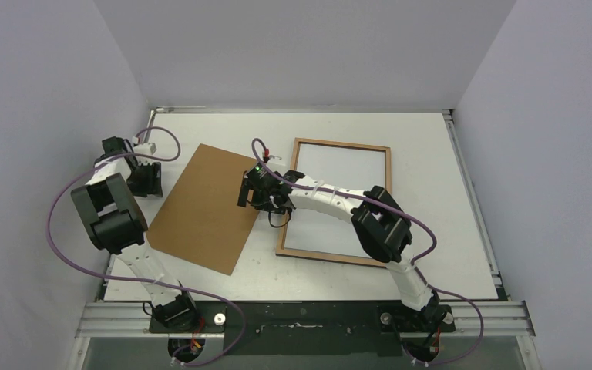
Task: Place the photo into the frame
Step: Turn over the photo frame item at the center of the board.
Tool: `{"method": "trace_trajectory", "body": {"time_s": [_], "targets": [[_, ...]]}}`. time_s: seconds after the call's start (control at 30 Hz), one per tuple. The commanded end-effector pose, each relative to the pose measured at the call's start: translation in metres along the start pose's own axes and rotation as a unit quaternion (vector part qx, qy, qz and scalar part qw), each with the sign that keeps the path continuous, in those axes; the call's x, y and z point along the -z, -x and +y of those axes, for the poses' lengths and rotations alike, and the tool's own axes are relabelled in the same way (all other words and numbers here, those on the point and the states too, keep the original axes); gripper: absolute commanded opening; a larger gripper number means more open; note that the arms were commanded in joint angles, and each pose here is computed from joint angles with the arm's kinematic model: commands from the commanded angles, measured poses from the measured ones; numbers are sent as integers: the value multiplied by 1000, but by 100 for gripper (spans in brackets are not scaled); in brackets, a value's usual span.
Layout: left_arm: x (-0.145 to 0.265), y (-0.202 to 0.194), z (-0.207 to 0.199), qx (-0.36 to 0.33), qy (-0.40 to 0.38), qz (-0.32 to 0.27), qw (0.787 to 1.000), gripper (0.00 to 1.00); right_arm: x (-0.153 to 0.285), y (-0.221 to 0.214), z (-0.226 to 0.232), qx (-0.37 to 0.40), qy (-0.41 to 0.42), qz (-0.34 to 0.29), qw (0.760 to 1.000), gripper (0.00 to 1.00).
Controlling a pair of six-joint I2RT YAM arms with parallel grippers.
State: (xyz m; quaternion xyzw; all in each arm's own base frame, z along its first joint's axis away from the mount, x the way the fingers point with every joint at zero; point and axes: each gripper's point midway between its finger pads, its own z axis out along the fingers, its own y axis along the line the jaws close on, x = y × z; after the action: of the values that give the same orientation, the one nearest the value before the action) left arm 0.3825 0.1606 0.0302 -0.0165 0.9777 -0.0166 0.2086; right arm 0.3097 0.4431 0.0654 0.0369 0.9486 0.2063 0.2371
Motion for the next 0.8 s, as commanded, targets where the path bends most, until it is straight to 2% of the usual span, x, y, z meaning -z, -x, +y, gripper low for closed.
{"method": "trace_trajectory", "body": {"time_s": [0.0,0.43,0.77], "targets": [[-12,11,10,-7,35,-21,999,50,-10,7,2,-18,0,-18,1000,90],[-23,-22,-24,-4,-11,22,1000,44,-45,-4,-8,-34,-9,4,999,90],[-25,-52,-54,-6,-56,52,997,41,-40,9,5,-68,25,-2,997,90]]}}
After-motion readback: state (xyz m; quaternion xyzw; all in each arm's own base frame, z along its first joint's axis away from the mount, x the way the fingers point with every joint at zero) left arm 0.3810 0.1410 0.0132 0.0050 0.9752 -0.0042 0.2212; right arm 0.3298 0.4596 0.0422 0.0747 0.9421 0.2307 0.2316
